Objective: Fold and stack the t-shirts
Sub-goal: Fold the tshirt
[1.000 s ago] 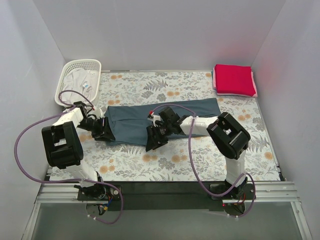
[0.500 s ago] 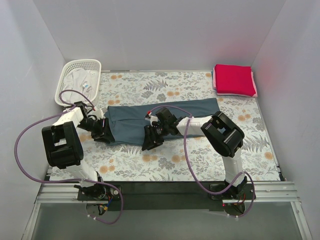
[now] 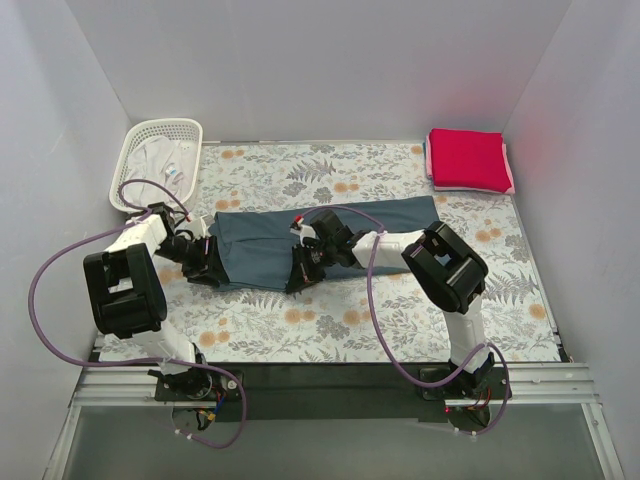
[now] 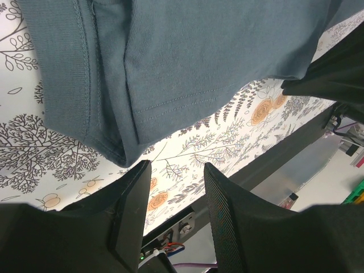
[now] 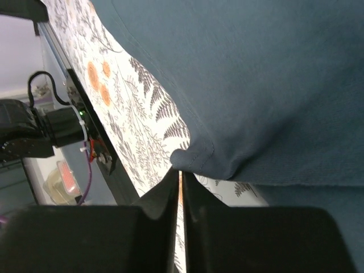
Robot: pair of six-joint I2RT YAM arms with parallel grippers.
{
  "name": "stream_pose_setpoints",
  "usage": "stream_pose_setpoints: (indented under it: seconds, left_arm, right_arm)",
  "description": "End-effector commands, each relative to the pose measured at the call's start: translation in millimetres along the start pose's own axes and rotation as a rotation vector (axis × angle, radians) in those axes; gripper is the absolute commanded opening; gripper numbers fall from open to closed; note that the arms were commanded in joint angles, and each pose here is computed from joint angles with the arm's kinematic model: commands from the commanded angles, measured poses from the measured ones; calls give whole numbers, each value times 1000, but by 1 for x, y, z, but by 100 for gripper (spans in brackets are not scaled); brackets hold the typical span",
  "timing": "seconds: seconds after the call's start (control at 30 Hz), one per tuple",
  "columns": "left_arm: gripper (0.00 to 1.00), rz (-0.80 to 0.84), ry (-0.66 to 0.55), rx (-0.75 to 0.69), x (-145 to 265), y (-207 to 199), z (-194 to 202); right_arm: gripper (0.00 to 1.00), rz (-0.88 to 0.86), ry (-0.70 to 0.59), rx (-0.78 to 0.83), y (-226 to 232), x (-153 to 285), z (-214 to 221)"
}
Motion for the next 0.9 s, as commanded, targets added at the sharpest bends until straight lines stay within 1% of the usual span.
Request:
stream_pose_setpoints:
  seconds: [0.0,0.07,0.33,0.63,0.67,0.7,0.77,0.8,0.83,0.87]
  left_arm:
    - [41,-15,-49,-54,11,-7,-8]
    - [41,-15,-50,-54,11,-7,-8]
    - [41,-8,-53,-60,11,-9,-8]
    - [42,-20,-15,-46,-2,-6,-10]
    - [43,-22,-13,-44,-2,-6,-10]
    - [43,-27,-12,-40,-4,-4,-10]
    - [43,-35,-4,-28,-6,-1,-9]
    - [43,-42,-3,-27,-6,0,-10]
    - [43,-49,9,-15,-8,2,-8]
    - [43,-51,9,-15,-8,2,-9]
  right_arm:
    - [6,-28,-65,46,12,3,-24]
    - [1,-28,-65,43,10,4,-26]
    - [1,-53,-88,68,23,15,-32]
    - [1,-53,-74,54,16,12,-25]
    - [6,-51,-71,48,14,12,-25]
    - [24,-50,-69,45,14,11,-24]
    - [35,-49,-66,36,13,11,-23]
    - [46,-52,-66,38,14,11,-23]
    - [55,-55,-65,36,15,12,-23]
    - [55,-54,-64,33,15,12,-23]
Point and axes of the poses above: each gripper's point midway between its finger pads, its own x axis back along the fingers, its own y axis along the line the jaws close on, z = x × y, the point moved 2 cm from there along x, back along the fingers, and after that the axes turned 1 degree about -x, right-handed, at the moved point
